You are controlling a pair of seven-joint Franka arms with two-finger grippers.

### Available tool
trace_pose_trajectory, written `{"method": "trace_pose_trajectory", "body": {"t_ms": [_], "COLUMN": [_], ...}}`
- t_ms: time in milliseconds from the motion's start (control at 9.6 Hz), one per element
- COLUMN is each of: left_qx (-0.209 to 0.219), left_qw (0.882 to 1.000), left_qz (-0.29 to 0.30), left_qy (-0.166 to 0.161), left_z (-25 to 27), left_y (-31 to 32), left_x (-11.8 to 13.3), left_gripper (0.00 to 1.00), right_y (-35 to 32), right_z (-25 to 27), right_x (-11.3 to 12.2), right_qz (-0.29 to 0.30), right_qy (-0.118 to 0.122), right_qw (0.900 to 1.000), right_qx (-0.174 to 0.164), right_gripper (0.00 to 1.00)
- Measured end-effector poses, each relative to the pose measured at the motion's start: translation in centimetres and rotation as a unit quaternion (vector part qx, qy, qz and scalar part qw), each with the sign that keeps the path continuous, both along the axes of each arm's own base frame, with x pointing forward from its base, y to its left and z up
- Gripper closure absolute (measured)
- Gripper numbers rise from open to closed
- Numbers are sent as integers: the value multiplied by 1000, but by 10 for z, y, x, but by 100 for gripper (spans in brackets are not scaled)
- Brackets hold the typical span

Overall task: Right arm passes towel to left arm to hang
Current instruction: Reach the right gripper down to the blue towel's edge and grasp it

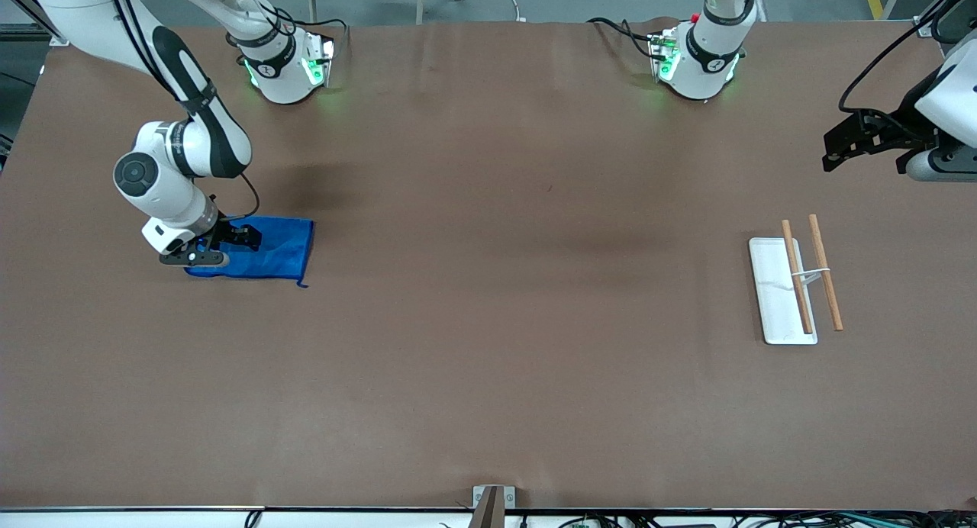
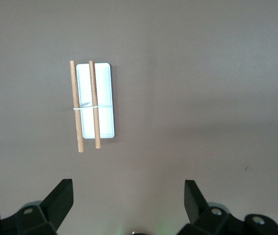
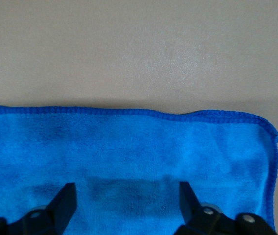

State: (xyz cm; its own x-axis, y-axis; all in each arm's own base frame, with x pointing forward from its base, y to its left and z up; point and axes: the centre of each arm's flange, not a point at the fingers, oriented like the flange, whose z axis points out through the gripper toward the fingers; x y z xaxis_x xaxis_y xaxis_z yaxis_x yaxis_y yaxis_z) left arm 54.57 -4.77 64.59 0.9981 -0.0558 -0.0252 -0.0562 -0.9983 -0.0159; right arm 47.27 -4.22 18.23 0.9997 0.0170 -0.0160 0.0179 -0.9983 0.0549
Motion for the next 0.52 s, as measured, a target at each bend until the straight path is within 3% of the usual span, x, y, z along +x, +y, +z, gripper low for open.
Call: {"method": "trace_pose_trajectory", "body": {"t_ms": [312,521], "left_qx": [0,0], "left_qw": [1000,1000], "left_qz": [0,0], "left_qy": [0,0], "left_z": [-1,-1], "left_y": [0,0], "left_x": [1,1], "left_gripper": [0,0], "right_y": [-1,-3], "right_z": [-13,-9], "right_x": [-3,-1], "right_qz": [0,-4], "right_qy": [8,3], "right_qw": [1000,1000], "right_qx": [1,0], "right_gripper": [26,56]}}
